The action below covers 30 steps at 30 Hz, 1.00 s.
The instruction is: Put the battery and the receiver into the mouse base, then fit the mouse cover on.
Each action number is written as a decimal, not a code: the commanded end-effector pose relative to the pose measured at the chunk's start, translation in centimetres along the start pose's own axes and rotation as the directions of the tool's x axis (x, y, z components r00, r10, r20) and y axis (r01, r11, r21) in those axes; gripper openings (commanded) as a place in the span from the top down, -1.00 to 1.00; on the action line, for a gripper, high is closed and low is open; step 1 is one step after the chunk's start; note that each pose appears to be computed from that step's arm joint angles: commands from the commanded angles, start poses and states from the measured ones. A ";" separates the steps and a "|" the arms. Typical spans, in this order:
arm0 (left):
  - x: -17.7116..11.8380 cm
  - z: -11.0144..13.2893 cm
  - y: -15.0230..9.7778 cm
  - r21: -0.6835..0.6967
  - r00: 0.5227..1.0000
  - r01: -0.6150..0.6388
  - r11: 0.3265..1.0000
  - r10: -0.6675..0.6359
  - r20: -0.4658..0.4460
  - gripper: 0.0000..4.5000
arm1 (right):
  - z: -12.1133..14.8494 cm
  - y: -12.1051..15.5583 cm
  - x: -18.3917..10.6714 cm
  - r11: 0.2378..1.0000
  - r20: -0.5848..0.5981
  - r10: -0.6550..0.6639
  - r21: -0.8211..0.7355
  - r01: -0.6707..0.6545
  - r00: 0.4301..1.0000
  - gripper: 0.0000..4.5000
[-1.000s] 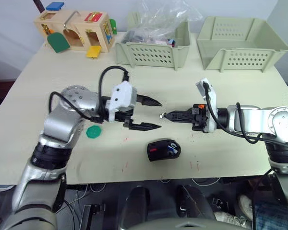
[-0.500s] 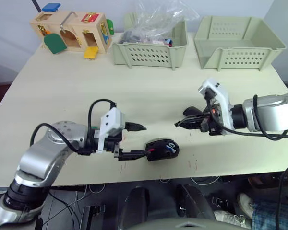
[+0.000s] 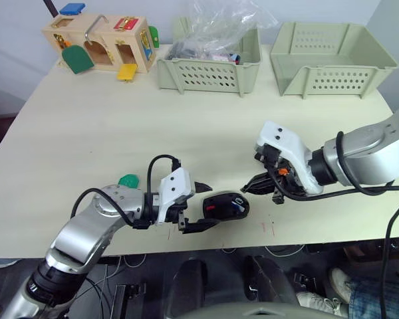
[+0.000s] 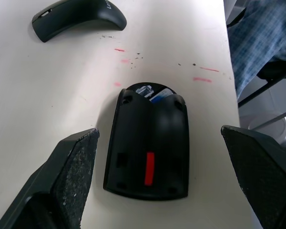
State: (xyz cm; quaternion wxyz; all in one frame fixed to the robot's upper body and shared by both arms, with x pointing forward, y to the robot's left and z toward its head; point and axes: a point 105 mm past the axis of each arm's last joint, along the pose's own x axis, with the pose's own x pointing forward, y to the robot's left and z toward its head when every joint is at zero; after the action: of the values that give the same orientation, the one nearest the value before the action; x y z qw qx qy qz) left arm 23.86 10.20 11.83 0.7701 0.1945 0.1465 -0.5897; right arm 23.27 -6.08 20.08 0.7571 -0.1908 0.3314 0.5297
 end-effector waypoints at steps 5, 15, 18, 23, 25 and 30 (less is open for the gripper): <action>1.4 -0.5 0.1 0.091 0.999 0.031 0.995 -0.028 -0.026 -0.94 | 0.6 0.2 -0.3 1.000 0.020 0.000 -0.023 0.000 1.000 1.00; 3.8 -0.2 0.2 0.136 0.998 0.065 0.989 -0.062 -0.026 -0.94 | 0.6 0.1 -0.3 1.000 0.027 -0.012 -0.007 0.012 1.000 1.00; 4.5 -0.2 0.3 0.127 0.997 0.072 0.989 -0.070 -0.023 -0.94 | 0.6 0.1 -0.3 1.000 0.027 -0.013 -0.001 0.013 1.000 1.00; 4.7 -1.3 0.2 0.119 0.996 0.081 0.990 -0.077 -0.039 -0.45 | 0.3 0.0 0.0 1.000 0.021 -0.020 0.005 0.020 1.000 1.00; 4.4 -1.6 0.2 0.122 0.996 0.079 0.989 -0.074 -0.042 -0.32 | 0.2 0.0 0.2 1.000 0.015 -0.024 0.004 0.024 1.000 1.00; 3.8 -2.2 -0.3 0.129 0.996 0.079 0.988 -0.074 -0.040 -0.32 | -0.1 -0.2 0.7 0.999 0.003 -0.032 0.011 0.032 0.999 1.00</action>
State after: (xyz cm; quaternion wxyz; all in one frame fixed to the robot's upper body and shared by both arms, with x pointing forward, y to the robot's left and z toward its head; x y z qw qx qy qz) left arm 25.03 7.59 8.24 0.7334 0.2475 0.1271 -0.6203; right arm 23.68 -6.02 19.29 0.7661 -0.1921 0.3385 0.5114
